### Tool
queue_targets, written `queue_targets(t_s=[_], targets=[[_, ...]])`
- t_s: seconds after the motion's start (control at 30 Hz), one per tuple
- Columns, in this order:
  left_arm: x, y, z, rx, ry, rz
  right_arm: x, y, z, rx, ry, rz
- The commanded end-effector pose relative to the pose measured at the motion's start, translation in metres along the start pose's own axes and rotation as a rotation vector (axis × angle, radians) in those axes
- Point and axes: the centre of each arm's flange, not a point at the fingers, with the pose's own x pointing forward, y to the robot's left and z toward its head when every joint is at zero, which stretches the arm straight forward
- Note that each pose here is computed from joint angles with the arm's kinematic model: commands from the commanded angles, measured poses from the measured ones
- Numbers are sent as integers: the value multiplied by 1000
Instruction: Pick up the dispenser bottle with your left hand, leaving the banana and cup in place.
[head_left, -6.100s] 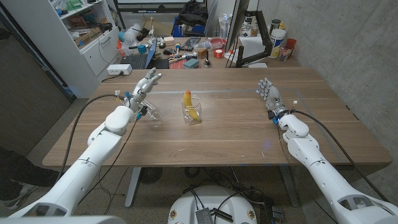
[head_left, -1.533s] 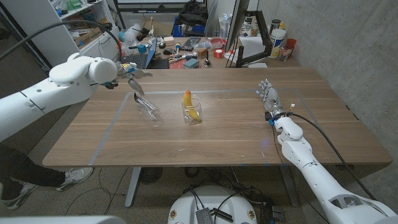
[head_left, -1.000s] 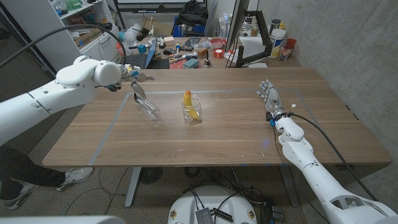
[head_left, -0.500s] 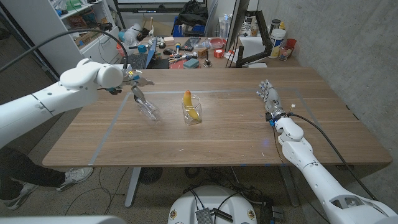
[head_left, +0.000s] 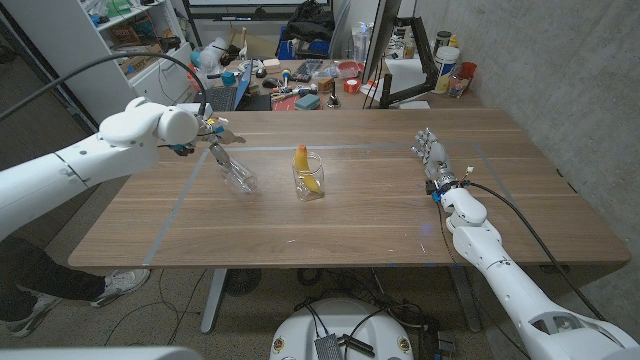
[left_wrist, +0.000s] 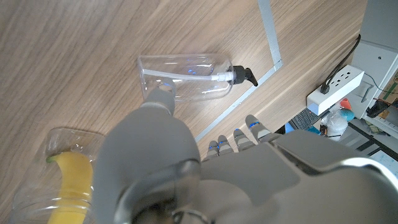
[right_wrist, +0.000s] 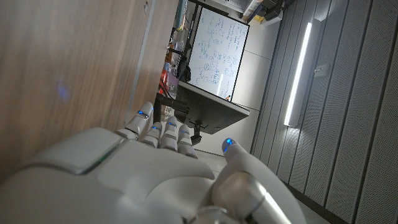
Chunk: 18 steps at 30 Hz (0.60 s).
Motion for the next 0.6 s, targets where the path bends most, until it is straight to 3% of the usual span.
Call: queue_targets(t_s=[0.03,0.6], targets=[[7,-7,0,23,8,-21,2,3,-2,-1,3,0],[15,-8,5,48,4,-23,-2,-2,-2,-2,5,-11]])
